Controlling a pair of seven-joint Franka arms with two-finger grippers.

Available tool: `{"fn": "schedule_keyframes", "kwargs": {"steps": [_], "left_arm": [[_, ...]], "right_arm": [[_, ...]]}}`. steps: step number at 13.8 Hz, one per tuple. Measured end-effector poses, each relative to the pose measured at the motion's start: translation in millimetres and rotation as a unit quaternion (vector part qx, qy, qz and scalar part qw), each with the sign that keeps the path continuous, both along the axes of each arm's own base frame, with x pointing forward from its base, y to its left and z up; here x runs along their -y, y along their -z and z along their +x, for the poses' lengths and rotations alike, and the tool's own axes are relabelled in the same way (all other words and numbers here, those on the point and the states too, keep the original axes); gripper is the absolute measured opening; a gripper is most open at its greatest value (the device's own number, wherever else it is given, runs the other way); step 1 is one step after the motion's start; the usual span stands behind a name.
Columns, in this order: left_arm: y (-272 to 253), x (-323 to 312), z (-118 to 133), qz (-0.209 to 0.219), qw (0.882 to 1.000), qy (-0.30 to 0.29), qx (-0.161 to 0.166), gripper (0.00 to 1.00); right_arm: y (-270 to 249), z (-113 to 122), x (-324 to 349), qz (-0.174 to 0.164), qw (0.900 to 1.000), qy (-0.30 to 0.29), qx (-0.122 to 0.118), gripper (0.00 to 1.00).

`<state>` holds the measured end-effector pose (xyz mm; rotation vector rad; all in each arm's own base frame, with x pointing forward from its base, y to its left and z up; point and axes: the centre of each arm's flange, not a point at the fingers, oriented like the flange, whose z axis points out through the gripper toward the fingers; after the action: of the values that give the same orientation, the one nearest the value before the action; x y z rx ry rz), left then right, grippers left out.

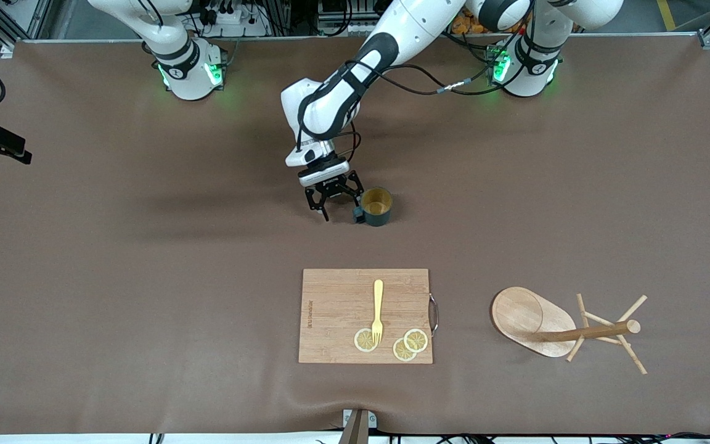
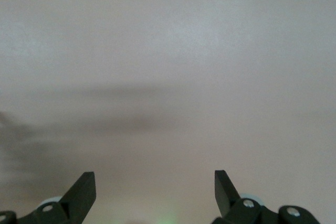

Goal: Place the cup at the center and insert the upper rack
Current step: 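Lower the left gripper and grasp the teal mug by its handle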

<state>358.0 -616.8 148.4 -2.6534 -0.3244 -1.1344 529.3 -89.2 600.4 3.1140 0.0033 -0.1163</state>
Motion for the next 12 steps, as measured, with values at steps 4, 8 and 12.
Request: {"fn": "schedule_keyframes", "kwargs": {"steps": [4, 8, 12], "left_arm": [[1.7, -1.2, 1.0, -0.012, 1.000, -0.015, 0.006, 0.37], [0.5, -1.6, 1.9, -0.013, 1.000, -0.020, 0.010, 0.04], [-7.4, 3.3, 4.7, -0.028, 0.999, -0.027, 0.017, 0.04]], "right_arm": [[1.8, 0.4, 1.3, 0.000, 1.000, 0.001, -0.002, 1.00], [2.0, 0.3, 1.6, 0.000, 1.000, 0.002, -0.002, 1.00], [2.1, 0.3, 1.6, 0.000, 1.000, 0.002, -0.002, 1.00]]}}
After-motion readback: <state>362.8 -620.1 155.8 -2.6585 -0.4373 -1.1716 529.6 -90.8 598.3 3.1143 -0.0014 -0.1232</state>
